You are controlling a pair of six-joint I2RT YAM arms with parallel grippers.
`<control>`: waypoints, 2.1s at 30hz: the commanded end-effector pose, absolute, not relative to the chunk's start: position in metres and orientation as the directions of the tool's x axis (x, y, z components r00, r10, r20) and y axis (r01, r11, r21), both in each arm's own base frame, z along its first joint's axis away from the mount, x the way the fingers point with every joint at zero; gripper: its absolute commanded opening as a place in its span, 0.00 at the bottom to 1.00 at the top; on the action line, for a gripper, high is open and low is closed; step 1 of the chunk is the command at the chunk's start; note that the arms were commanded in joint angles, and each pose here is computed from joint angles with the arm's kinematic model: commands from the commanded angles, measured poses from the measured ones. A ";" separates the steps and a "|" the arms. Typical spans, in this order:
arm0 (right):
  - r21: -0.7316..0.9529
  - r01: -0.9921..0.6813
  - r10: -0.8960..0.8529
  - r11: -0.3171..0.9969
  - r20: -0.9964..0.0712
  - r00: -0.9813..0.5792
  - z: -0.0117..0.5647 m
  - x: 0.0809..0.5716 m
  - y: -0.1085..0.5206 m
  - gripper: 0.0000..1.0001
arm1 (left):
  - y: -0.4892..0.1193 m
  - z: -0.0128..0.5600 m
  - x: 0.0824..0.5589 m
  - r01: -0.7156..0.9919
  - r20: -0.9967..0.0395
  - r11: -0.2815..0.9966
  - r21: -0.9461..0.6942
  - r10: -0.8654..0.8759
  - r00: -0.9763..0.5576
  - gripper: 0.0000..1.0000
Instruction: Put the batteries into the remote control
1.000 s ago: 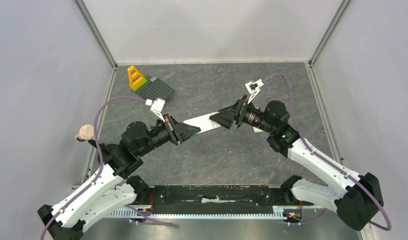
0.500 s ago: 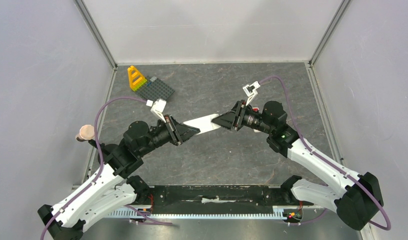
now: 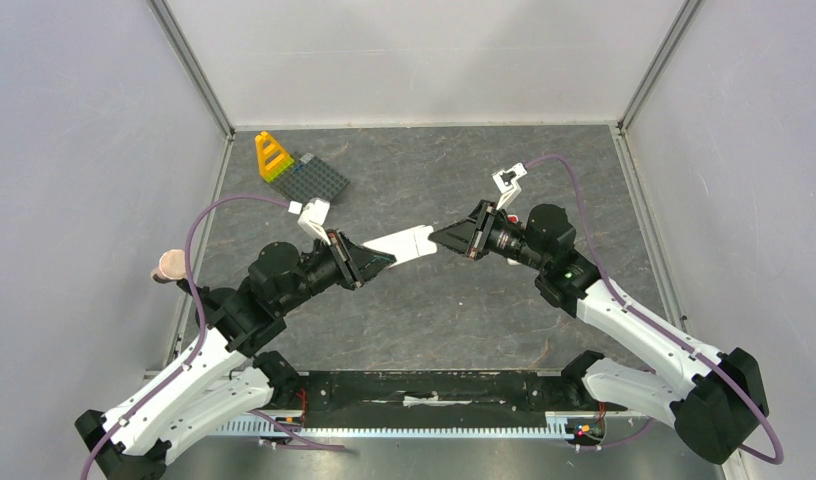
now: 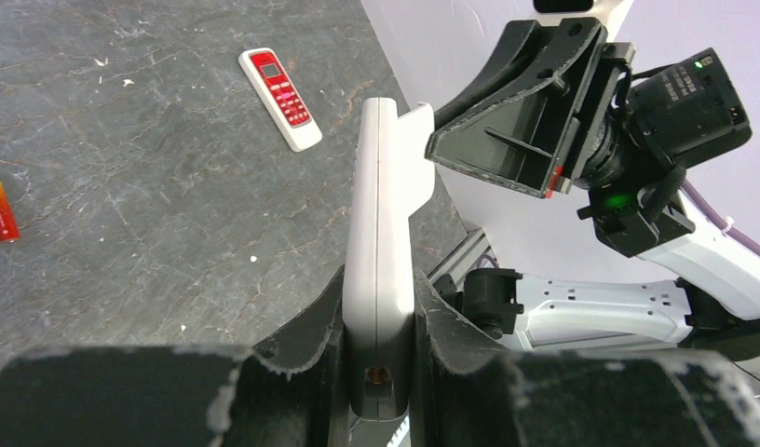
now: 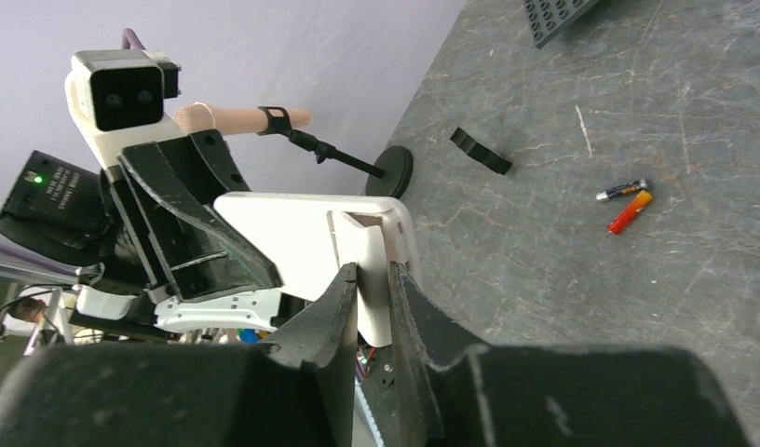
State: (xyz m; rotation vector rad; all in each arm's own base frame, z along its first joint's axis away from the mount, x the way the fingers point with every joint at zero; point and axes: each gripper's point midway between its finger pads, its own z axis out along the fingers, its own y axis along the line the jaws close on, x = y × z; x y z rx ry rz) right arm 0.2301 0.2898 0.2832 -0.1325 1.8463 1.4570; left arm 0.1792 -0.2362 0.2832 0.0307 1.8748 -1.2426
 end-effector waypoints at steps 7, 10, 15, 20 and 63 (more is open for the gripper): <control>0.807 -0.545 0.370 0.228 -0.590 -0.718 0.298 0.218 0.295 0.22 | -0.234 0.284 0.186 0.462 -0.689 0.525 -0.715 -0.416 -0.593 0.02; 0.821 -0.544 0.362 0.173 -0.566 -0.741 0.297 0.212 0.298 0.32 | -0.235 0.285 0.186 0.466 -0.690 0.522 -0.715 -0.415 -0.594 0.02; 0.827 -0.548 0.343 0.131 -0.556 -0.757 0.298 0.207 0.302 0.36 | -0.236 0.284 0.185 0.465 -0.686 0.519 -0.717 -0.411 -0.600 0.02; 0.830 -0.534 0.334 0.162 -0.556 -0.761 0.291 0.212 0.303 0.20 | -0.236 0.279 0.186 0.456 -0.685 0.529 -0.716 -0.404 -0.606 0.02; 0.500 -0.042 0.261 0.865 -0.519 -0.814 0.040 0.225 0.198 0.72 | -0.194 0.249 0.187 0.448 -0.819 0.759 -0.472 -0.188 -0.542 0.02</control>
